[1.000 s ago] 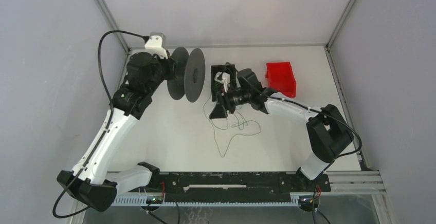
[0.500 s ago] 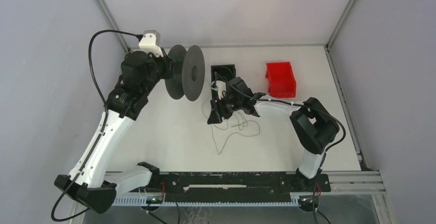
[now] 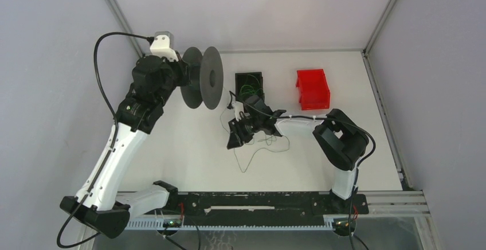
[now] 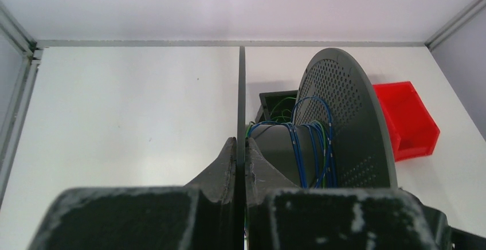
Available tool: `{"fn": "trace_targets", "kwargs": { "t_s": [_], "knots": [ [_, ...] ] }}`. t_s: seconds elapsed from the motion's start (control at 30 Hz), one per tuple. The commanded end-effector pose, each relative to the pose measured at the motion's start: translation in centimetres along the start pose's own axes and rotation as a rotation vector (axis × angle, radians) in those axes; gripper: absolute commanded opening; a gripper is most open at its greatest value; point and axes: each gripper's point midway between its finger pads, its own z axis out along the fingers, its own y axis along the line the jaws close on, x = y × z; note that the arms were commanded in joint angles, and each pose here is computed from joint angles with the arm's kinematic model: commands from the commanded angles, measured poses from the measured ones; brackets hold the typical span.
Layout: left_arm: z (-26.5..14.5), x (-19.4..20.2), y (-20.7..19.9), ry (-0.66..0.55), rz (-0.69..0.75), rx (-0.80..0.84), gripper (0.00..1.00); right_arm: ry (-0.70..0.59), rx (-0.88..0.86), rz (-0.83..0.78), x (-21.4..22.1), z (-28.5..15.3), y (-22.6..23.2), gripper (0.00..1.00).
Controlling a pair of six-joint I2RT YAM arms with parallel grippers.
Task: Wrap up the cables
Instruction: Wrap the cable around the cable reel.
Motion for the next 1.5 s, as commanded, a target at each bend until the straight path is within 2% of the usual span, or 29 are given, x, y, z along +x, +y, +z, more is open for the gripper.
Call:
{"fn": "trace_targets", "kwargs": {
  "t_s": [0.0,0.2,0.37,0.63,0.8,1.17,1.47],
  "knots": [
    [-1.7,-6.8,0.5,-0.208,-0.055,-0.038,0.0,-0.02,-0.051,-0.023,-0.5,0.0,1.2,0.4],
    [-1.1,-7.1,1.2,-0.226,-0.035,-0.083,0.0,-0.011,-0.083,-0.117,-0.6,-1.3,2.6,0.08],
    [-0.2,-6.8,1.6,-0.224,-0.04,-0.114,0.0,0.017,-0.134,-0.243,0.2,-2.6,5.2,0.01],
    [1.7,-5.7,2.6,-0.199,-0.041,-0.189,0.0,0.067,-0.203,-0.44,1.0,-3.9,10.1,0.0],
    [3.0,-4.0,3.0,-0.175,-0.001,-0.231,0.0,0.102,-0.265,-0.506,1.1,-4.6,13.5,0.0],
    [4.1,1.1,1.3,-0.114,0.104,-0.21,0.0,-0.012,-0.289,-0.553,-6.6,-9.2,18.9,0.0],
    [3.9,4.6,-2.0,-0.056,0.214,-0.057,0.0,-0.202,-0.198,-0.51,-14.7,-14.6,17.3,0.0]
  ]
}}
